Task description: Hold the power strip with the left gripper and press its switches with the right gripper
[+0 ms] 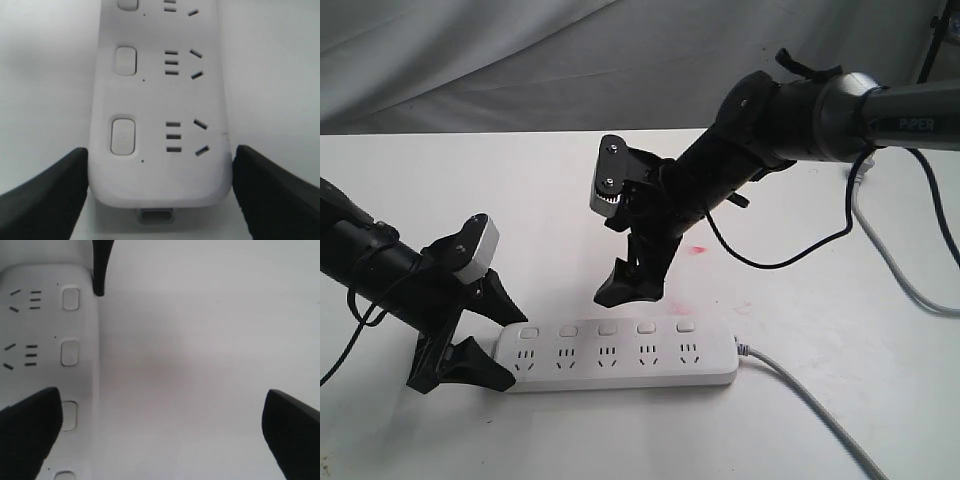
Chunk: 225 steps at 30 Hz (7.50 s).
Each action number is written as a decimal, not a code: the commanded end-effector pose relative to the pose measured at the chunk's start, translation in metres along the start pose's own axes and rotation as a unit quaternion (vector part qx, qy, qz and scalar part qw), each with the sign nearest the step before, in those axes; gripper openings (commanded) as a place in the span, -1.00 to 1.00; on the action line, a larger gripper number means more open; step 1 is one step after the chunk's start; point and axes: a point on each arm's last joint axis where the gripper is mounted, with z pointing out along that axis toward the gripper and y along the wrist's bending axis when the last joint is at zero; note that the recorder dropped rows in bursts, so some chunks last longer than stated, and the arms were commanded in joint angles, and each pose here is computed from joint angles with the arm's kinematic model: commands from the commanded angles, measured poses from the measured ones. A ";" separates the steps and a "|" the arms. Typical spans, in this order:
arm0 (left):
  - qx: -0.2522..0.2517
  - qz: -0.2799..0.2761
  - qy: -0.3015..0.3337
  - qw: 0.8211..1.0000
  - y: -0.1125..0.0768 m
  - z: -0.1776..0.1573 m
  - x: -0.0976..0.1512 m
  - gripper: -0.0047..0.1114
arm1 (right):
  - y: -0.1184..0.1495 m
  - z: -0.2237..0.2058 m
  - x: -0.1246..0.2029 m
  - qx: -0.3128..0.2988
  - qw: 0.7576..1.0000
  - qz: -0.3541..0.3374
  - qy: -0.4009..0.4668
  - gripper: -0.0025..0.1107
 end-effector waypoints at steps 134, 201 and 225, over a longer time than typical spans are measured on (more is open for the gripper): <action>0.008 0.010 0.007 1.000 -0.001 0.002 0.000 -0.05 | 0.008 -0.011 0.038 0.036 0.998 0.044 0.032 0.90; 0.008 0.010 0.007 1.000 -0.001 0.002 0.000 -0.05 | 0.017 -0.030 0.033 0.096 0.994 0.049 -0.002 0.90; 0.008 0.010 0.007 1.000 -0.001 0.002 0.000 -0.05 | 0.021 -0.033 0.043 0.052 0.997 0.050 0.023 0.90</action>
